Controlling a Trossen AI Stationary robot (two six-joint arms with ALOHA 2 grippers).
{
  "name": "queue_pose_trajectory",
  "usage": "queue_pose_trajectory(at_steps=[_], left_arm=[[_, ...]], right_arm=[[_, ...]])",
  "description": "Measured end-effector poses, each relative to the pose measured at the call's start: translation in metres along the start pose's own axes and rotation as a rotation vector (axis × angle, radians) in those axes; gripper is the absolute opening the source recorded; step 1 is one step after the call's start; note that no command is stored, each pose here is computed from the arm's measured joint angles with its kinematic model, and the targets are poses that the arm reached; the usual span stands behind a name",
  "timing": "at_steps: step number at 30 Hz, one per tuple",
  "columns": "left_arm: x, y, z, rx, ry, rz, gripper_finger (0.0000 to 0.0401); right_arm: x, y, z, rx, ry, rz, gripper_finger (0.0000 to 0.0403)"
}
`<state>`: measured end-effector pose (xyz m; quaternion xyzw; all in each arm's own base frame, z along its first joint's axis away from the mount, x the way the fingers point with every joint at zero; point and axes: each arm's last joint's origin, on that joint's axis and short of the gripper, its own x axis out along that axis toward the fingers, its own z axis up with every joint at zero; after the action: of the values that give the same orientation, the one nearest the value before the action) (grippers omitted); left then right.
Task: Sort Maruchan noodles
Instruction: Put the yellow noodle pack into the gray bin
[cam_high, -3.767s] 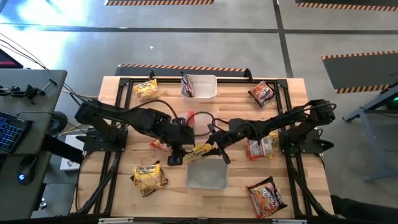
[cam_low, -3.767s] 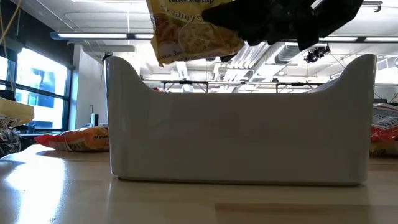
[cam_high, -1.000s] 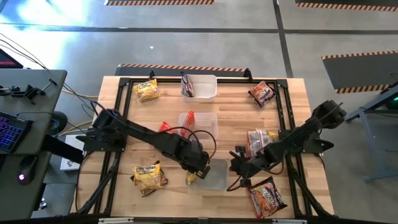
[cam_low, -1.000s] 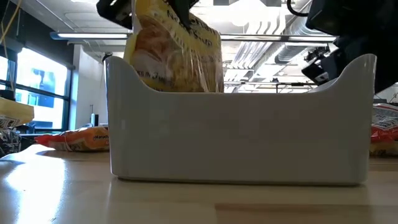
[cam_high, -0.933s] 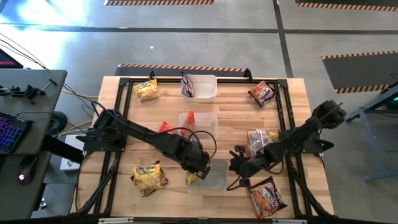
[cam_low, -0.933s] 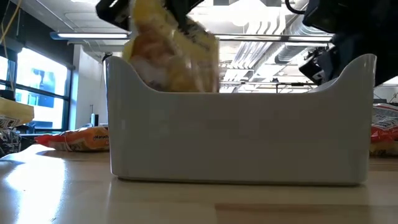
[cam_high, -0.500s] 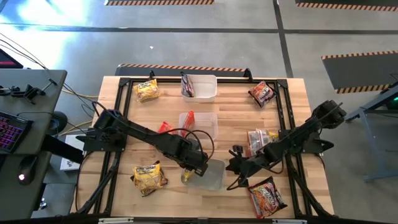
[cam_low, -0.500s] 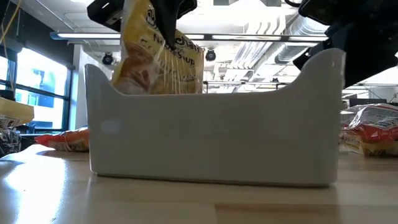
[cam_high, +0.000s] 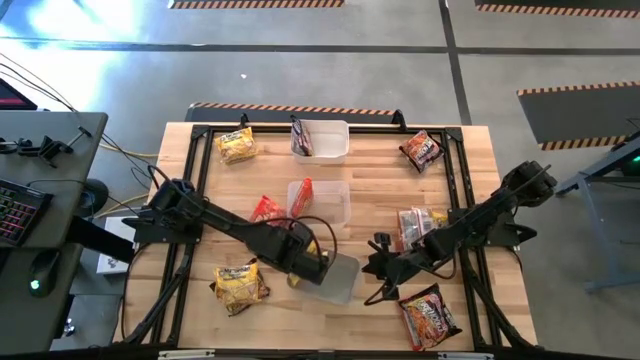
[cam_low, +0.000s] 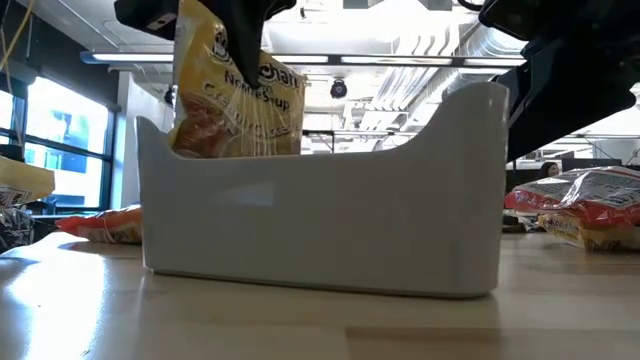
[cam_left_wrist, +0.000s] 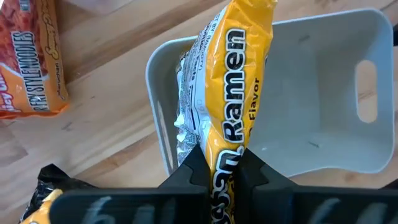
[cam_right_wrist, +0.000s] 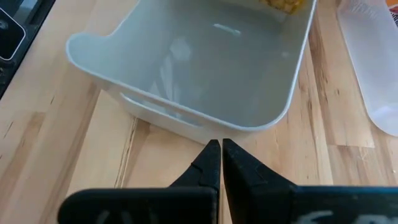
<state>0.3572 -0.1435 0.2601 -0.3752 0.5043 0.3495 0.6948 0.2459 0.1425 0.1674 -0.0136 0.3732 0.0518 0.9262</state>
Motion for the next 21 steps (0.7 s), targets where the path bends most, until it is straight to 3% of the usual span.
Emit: queue_pose_trajectory(at_steps=[10,21], left_arm=[[0.024,-0.005,-0.003,0.053,0.055,0.055,0.0005],[0.025,-0.004,0.0,0.068,0.014,0.073,0.0032]], right_arm=[[0.0,0.0,0.0,0.003,0.0,0.001,0.0],[0.0,0.0,0.0,0.002,0.001,0.004,0.0]])
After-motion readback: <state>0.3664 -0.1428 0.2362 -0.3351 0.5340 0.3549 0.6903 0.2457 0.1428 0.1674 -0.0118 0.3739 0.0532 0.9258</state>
